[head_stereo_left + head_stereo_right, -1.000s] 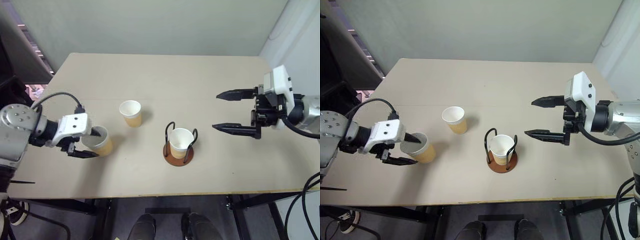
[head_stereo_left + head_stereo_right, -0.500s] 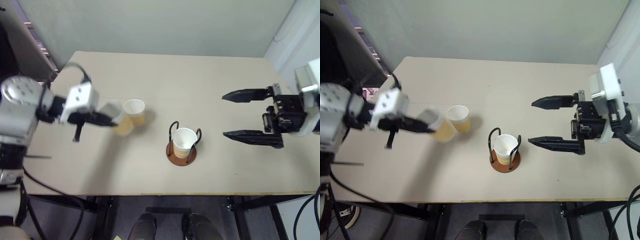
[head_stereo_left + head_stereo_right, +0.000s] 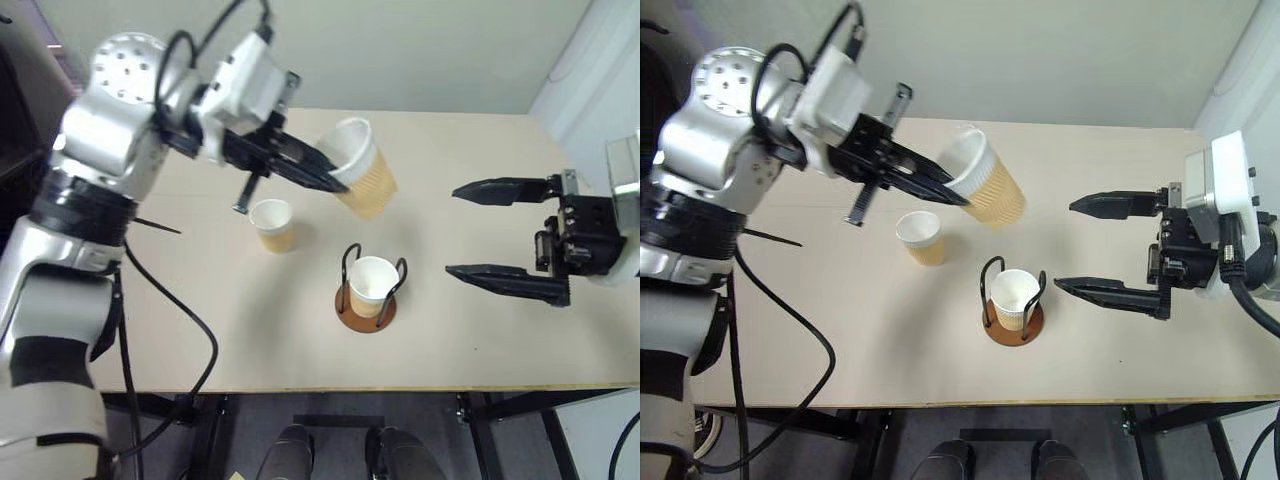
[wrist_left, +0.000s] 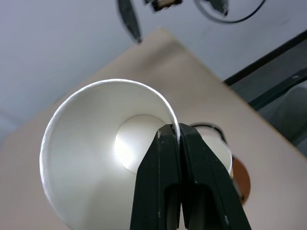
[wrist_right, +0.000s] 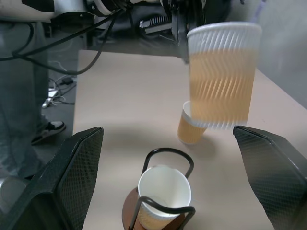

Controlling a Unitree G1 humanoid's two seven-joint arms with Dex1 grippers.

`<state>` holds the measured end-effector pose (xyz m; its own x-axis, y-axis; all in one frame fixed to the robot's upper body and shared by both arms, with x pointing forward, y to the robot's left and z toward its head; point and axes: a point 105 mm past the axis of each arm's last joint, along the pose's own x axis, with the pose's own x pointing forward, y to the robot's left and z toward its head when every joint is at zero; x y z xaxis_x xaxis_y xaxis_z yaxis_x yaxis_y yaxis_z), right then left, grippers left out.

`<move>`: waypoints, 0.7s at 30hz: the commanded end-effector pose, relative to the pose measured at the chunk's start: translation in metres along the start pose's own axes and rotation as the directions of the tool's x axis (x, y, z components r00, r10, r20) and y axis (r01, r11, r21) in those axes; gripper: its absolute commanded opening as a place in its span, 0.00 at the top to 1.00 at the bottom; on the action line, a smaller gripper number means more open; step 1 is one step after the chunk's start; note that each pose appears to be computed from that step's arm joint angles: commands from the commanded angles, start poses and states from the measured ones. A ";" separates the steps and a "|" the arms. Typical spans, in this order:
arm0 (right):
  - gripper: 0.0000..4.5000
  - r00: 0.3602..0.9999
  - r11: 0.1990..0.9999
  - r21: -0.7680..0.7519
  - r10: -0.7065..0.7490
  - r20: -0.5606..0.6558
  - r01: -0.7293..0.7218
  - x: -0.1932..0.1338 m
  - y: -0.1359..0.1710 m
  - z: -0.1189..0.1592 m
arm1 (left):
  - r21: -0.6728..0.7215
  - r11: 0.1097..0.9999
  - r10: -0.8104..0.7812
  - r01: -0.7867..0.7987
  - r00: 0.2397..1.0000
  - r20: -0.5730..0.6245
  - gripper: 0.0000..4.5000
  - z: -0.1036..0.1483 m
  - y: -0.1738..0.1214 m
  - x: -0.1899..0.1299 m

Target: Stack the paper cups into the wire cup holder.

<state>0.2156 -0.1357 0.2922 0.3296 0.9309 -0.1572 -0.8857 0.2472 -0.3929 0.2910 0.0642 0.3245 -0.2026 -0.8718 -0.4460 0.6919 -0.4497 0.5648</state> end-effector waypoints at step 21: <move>0.00 0.991 0.991 -0.062 -0.119 -0.054 0.116 -0.008 0.008 0.005 | 0.148 0.911 -0.351 0.385 0.912 -0.214 0.95 -0.040 -0.025 0.059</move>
<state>0.2091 -0.1383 0.2860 0.4299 0.8844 -0.1818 -0.8477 0.3260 -0.4185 0.2933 0.0305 0.2483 -0.2752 -0.6145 -0.7393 0.4854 -0.7526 0.4449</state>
